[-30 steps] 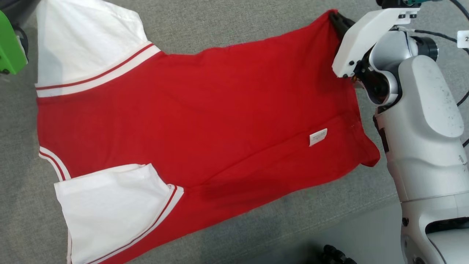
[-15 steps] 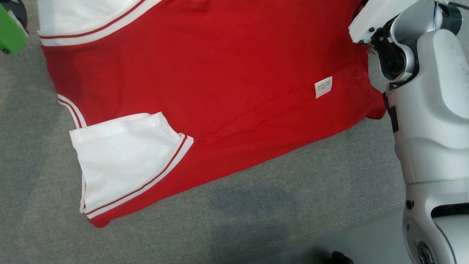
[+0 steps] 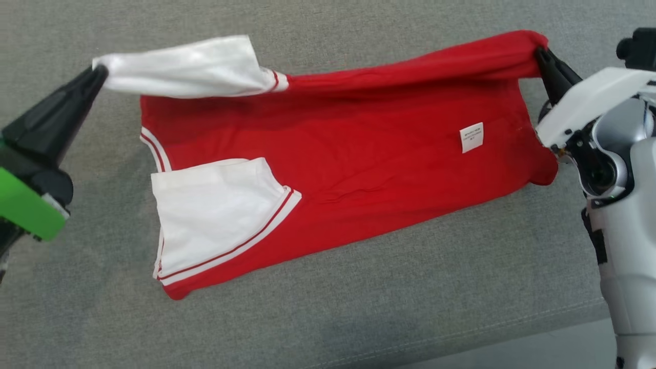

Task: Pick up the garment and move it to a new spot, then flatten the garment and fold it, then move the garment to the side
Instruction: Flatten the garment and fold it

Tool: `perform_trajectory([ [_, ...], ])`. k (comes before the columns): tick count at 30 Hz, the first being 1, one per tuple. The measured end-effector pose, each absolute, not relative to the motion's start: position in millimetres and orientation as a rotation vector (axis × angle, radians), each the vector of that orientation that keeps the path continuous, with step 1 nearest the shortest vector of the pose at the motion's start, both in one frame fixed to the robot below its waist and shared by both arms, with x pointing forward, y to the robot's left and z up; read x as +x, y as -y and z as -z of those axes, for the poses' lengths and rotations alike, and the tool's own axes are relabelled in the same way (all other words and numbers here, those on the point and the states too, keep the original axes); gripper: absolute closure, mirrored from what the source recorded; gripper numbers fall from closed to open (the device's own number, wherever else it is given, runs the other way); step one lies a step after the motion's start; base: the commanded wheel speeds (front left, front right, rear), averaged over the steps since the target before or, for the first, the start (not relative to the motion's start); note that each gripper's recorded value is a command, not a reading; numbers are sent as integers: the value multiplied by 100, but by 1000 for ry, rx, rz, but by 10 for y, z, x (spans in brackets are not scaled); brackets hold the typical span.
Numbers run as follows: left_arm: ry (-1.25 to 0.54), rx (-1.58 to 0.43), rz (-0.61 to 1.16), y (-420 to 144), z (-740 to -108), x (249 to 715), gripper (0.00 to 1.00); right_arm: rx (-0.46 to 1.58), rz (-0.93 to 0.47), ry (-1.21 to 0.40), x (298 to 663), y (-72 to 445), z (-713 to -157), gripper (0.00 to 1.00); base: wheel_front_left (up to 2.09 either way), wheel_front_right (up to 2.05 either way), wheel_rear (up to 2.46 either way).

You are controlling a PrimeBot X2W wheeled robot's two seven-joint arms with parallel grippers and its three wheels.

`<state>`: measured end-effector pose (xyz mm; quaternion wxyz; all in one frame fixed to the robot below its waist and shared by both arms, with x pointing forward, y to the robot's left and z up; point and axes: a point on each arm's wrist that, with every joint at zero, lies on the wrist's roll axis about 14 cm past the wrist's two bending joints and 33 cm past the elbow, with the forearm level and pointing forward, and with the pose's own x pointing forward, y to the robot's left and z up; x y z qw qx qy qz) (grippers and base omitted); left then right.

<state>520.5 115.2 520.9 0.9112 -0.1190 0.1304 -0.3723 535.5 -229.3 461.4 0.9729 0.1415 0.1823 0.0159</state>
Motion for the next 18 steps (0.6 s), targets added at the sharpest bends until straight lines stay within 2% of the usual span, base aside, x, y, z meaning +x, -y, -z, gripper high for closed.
perform_trajectory([
  [9,-390,-327,753,-1282,-4959,4555,100,321,-44,-410,5066,2287,-4444,100,0,0,0],
  [17,-463,-429,675,-1348,-4705,4336,100,332,-13,-482,4884,2347,-4182,100,0,0,0],
  [18,-471,-444,665,-1342,-4666,4310,100,335,-12,-492,4863,2340,-4148,91,0,0,0],
])
